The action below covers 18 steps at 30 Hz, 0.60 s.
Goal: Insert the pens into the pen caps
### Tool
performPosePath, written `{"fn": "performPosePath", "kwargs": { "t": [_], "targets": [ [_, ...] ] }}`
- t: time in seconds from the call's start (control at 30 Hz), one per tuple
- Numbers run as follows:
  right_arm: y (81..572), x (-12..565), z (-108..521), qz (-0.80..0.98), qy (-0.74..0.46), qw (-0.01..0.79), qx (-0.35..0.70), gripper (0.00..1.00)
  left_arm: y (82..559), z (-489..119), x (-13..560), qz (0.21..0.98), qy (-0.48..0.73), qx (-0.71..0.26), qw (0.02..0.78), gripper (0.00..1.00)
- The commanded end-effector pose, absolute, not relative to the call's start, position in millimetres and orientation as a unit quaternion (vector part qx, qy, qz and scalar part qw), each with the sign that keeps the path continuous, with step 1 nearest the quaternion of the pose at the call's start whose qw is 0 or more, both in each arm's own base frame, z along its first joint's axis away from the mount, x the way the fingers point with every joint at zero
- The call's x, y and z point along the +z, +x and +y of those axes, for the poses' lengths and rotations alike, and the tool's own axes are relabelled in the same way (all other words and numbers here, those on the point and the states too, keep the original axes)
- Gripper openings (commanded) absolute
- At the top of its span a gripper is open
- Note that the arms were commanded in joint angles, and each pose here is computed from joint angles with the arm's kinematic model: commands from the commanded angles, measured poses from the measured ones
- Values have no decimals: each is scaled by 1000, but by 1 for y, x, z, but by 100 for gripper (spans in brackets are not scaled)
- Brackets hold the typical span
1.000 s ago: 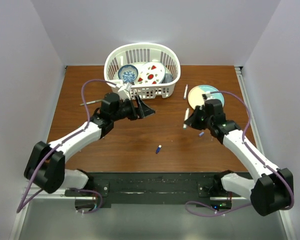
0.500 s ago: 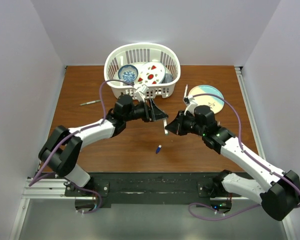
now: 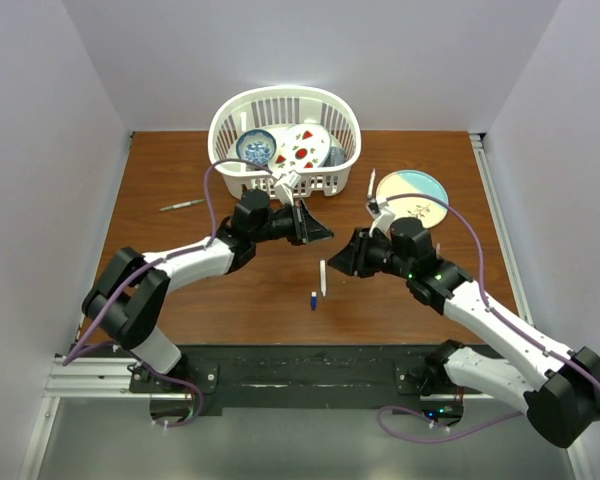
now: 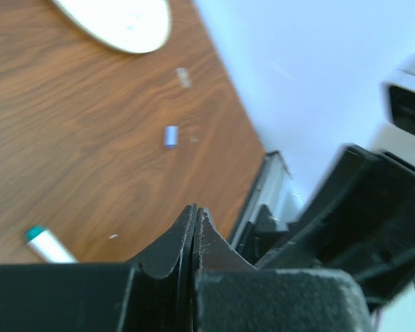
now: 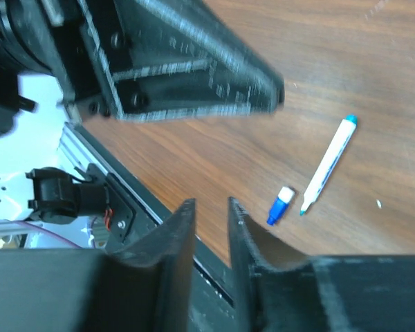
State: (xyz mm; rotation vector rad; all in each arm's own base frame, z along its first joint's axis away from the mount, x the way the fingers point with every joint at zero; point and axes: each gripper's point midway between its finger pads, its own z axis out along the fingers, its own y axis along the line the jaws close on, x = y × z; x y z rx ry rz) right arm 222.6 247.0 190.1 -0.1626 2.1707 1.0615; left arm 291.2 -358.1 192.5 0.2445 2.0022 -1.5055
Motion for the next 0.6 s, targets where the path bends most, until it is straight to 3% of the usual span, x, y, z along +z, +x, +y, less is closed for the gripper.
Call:
{"fn": "performPosePath", "kwargs": {
  "t": [0.0, 0.1, 0.2, 0.23, 0.33, 0.57],
  "targets": [
    [218, 175, 229, 859, -35, 350, 373, 35, 323, -328, 175, 814, 61, -444, 370, 3],
    [229, 151, 216, 887, -24, 343, 308, 37, 327, -297, 155, 849, 10, -376, 372, 12],
    [242, 126, 208, 915, -9, 319, 246, 38, 322, -275, 153, 848, -29, -359, 388, 39],
    [246, 121, 209, 920, -7, 313, 237, 38, 317, -266, 143, 854, -41, -349, 384, 56],
    [255, 106, 224, 929, -7, 282, 239, 39, 312, -248, 143, 851, -72, -337, 396, 78],
    [267, 88, 243, 941, -19, 269, 205, 42, 306, -221, 146, 855, -93, -299, 413, 80]
  ]
}}
